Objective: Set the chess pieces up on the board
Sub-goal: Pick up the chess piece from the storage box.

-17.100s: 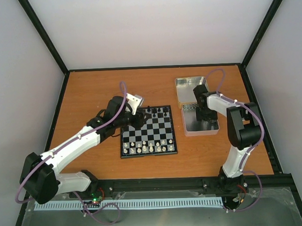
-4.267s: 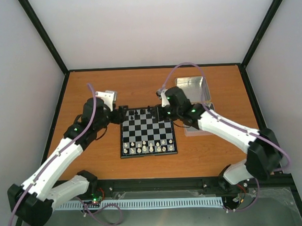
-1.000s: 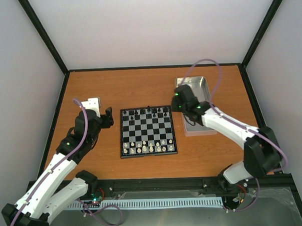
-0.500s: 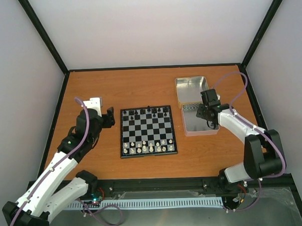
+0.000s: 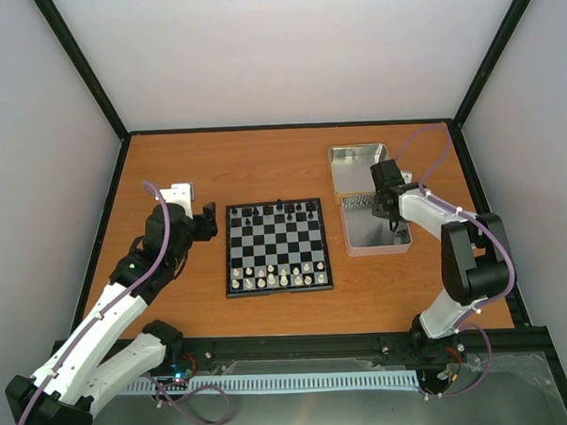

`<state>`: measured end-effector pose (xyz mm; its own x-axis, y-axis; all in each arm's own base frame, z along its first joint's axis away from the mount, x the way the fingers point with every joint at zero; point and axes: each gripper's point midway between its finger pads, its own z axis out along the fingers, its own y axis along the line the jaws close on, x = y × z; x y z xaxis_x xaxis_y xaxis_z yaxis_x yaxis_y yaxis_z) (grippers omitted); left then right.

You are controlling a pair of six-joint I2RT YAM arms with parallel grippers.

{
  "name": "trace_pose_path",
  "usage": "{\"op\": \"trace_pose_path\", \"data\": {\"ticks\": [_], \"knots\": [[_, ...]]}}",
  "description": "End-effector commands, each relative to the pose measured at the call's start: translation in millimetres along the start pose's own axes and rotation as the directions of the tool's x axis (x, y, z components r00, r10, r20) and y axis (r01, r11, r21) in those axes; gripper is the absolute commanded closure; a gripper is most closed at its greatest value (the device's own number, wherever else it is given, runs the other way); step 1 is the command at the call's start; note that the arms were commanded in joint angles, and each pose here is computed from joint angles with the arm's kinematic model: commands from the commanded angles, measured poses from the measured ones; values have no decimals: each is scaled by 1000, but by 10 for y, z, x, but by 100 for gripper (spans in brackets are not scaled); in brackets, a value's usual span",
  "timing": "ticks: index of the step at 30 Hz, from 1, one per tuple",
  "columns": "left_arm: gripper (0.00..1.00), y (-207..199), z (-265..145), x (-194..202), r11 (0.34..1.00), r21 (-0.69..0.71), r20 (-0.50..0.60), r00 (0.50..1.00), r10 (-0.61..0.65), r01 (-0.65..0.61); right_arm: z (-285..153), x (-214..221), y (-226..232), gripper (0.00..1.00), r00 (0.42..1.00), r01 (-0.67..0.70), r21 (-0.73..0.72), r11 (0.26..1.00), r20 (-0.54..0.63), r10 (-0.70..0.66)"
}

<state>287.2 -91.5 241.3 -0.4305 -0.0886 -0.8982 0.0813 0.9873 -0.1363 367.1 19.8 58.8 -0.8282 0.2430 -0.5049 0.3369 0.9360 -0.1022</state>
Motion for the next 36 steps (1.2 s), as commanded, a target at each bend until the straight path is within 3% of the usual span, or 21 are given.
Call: {"op": "trace_pose_path", "data": {"ticks": [1,10,16,24,30,36], "knots": [[27,-49,-7,-80,1000,26,28,1000,-1,0,-113,-171,-244,58,996,81,140,987,30,-86],[27,-79,1,-63,999,42,21,1000,-1,0,-223,-306,-224,54,997,61,138,989,34,-66],[26,-93,5,-72,999,48,21,1000,0,-1,-110,-277,-117,58,986,-160,84,984,55,156],[26,-96,-3,-66,999,52,20,1000,-2,1,145,-154,-29,58,865,-502,62,862,48,500],[26,-86,-20,-56,999,52,20,1000,-4,3,219,-56,-114,58,769,-639,133,758,67,636],[25,-91,-25,-55,998,56,20,1000,-3,2,311,61,-165,58,717,-689,218,691,68,694]]}}
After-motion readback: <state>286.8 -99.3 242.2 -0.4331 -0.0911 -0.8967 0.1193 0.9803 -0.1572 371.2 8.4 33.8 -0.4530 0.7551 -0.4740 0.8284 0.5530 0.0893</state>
